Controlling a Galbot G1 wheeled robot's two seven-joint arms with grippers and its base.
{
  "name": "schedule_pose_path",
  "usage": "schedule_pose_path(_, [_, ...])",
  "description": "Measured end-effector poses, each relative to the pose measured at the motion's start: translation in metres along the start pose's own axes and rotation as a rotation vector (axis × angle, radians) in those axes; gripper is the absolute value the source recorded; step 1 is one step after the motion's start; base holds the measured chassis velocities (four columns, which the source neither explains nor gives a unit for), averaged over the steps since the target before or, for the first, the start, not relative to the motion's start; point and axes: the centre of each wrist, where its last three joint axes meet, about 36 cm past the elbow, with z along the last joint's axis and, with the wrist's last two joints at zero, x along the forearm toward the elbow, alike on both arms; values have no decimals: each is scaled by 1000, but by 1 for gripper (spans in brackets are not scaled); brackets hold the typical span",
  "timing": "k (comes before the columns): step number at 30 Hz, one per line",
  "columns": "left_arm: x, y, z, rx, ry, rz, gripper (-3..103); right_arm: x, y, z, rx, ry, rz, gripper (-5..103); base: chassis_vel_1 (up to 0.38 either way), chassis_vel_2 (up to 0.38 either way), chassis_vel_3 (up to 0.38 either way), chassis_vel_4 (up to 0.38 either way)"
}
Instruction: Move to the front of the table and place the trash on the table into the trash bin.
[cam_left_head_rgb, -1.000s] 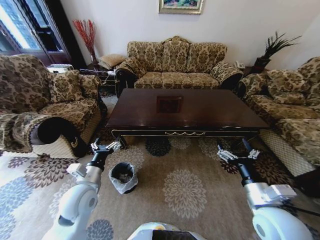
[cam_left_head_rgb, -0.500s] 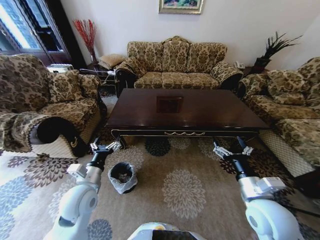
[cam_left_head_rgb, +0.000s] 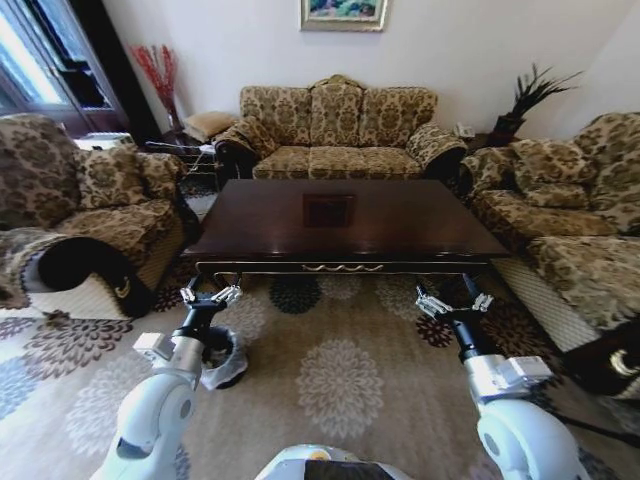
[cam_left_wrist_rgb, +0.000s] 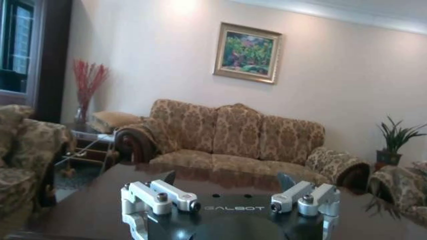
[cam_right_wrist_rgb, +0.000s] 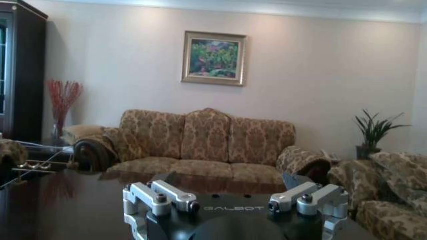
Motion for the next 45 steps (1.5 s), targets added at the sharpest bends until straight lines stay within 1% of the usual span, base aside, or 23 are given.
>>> schedule_pose_path(6, [1,-1,0,-1,-2,7,100,0,1,3,2,4,1,100,-440,-149,413,147])
schedule_pose_path(9, [2,-2,0,2,-5,8,100,-1,5,4,24,-6,22,100,-406,-49,414,37])
schedule_pose_path(14, [3,-3,0,5,-8,12,100,-3,7,1,35,-19,41,100,-316,31,292,-35])
schedule_pose_path(19, [6,-4,2,0,0,15,100,2,4,3,41,-15,60,100,-24,23,38,-29])
schedule_pose_path(22, [8,-5,4,-4,-7,20,100,6,3,7,43,-10,70,100,68,24,-36,-8])
schedule_pose_path(25, [9,-7,4,1,-12,20,100,9,1,9,42,0,79,100,89,-24,-42,10])
schedule_pose_path(28, [13,-10,3,26,-13,25,100,11,-3,9,40,19,101,100,0,0,0,0])
schedule_pose_path(31, [15,-11,1,37,-9,28,100,14,-5,6,39,44,111,100,0,0,0,0])
schedule_pose_path(36, [18,-14,-3,38,4,32,100,17,-7,5,30,61,114,100,0,0,0,0])
schedule_pose_path(37, [18,-13,-4,17,9,21,100,19,-7,5,20,64,115,100,0,0,0,0])
schedule_pose_path(38, [18,-13,-4,17,9,21,100,19,-7,5,20,64,115,100,0,0,0,0])
schedule_pose_path(40, [16,-11,-2,-45,10,-4,100,23,-4,2,10,59,99,100,0,0,0,0])
schedule_pose_path(41, [16,-11,-2,-45,10,-4,100,23,-4,2,10,59,99,100,0,0,0,0])
schedule_pose_path(42, [15,-9,1,-97,7,-21,100,26,-4,0,9,58,88,100,0,0,0,0])
schedule_pose_path(43, [14,-8,3,-124,2,-30,100,28,-4,0,11,57,74,100,0,0,0,0])
schedule_pose_path(45, [13,-8,4,-133,1,-43,100,28,-4,0,15,56,65,100,0,0,0,0])
